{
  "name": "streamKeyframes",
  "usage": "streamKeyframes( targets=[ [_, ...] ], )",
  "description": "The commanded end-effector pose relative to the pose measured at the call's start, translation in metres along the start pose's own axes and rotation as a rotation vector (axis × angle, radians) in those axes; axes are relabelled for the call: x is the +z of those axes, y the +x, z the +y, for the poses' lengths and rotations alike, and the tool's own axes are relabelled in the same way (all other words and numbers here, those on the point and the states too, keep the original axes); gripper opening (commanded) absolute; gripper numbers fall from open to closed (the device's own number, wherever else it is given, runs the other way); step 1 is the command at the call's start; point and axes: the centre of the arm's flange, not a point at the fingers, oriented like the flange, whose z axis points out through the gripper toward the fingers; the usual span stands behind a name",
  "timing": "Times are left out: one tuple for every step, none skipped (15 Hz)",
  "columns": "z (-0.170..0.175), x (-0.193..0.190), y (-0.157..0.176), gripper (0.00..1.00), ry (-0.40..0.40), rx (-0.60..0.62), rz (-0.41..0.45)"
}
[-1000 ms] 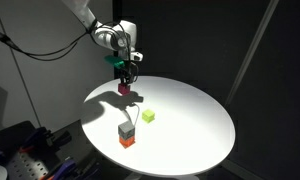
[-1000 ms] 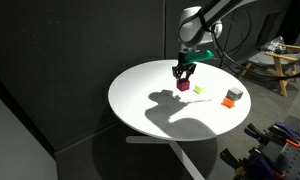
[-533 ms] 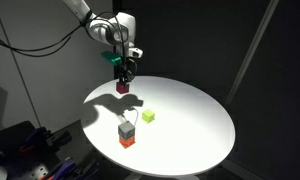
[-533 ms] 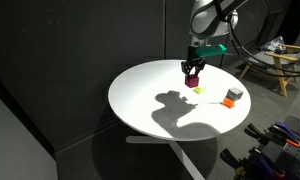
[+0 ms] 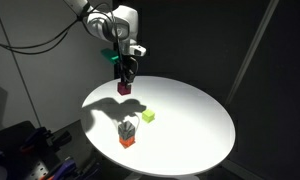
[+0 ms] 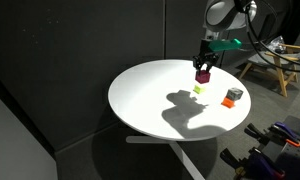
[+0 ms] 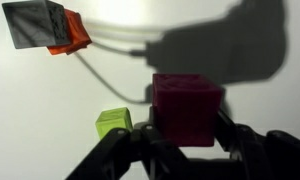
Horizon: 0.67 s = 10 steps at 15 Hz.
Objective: Pick up the mulberry pink block and stack it on top of the gray block
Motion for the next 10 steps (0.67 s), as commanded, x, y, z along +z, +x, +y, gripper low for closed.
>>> streamKeyframes(
  targets=[
    [0.026,-0.016,-0.012,0.30,0.001,0.041,0.028],
    [0.033,-0.017,-0.013,0.30,0.002,0.056,0.029],
    [0.039,-0.019,-0.014,0.30,0.004,0.068,0.030],
    [0.046,-0.021,-0.016,0.30,0.004,0.080,0.029],
    [0.052,-0.022,-0.019,0.30,0.005,0.092,0.030],
    [0.058,-0.023,-0.020,0.30,0.005,0.102,0.028],
    [0.064,-0.024,-0.023,0.30,0.005,0.112,0.029],
    [0.070,-0.025,-0.027,0.30,0.005,0.123,0.029],
    [0.077,-0.026,-0.030,0.30,0.005,0.135,0.028],
    [0.083,-0.027,-0.033,0.30,0.006,0.147,0.028]
  ],
)
